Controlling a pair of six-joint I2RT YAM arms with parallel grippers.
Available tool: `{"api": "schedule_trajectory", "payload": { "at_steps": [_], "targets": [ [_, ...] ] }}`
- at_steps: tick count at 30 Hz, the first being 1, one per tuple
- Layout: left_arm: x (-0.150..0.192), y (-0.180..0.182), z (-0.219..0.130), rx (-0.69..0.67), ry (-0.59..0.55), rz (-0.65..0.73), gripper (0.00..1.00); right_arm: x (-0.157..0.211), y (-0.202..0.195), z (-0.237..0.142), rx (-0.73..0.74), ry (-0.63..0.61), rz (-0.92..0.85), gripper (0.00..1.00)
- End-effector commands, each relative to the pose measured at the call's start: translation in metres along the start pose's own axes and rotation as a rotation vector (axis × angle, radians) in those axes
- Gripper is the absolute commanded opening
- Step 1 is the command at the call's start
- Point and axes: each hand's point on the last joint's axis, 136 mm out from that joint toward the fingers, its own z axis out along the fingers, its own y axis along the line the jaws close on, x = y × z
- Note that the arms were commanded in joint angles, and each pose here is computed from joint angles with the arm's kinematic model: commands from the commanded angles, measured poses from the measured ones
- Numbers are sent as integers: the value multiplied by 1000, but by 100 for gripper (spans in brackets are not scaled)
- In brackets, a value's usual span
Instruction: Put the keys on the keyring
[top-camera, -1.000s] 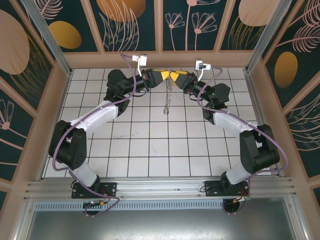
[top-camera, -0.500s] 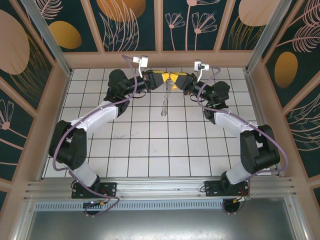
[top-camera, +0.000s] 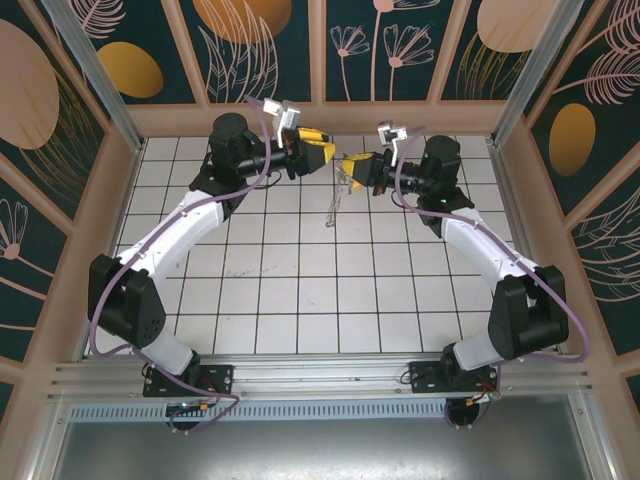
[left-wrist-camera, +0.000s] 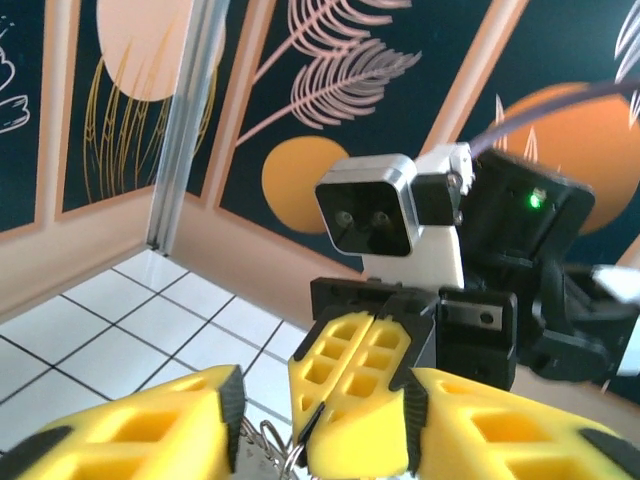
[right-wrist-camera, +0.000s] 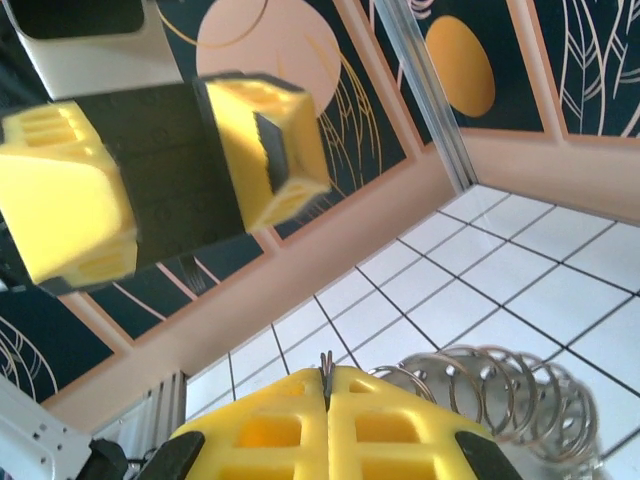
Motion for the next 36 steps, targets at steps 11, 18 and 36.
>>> {"api": "schedule_trajectory", "payload": {
  "at_steps": [11, 18, 36],
  "targets": [
    [43, -6, 6, 155, 187, 52, 34, -5, 19, -11, -89, 50, -77, 0],
    [51, -3, 13, 209, 206, 23, 32, -6, 20, -12, -88, 49, -80, 0],
    [59, -8, 15, 293, 203, -29, 34, -9, 20, -13, -88, 28, -76, 0]
  ]
}}
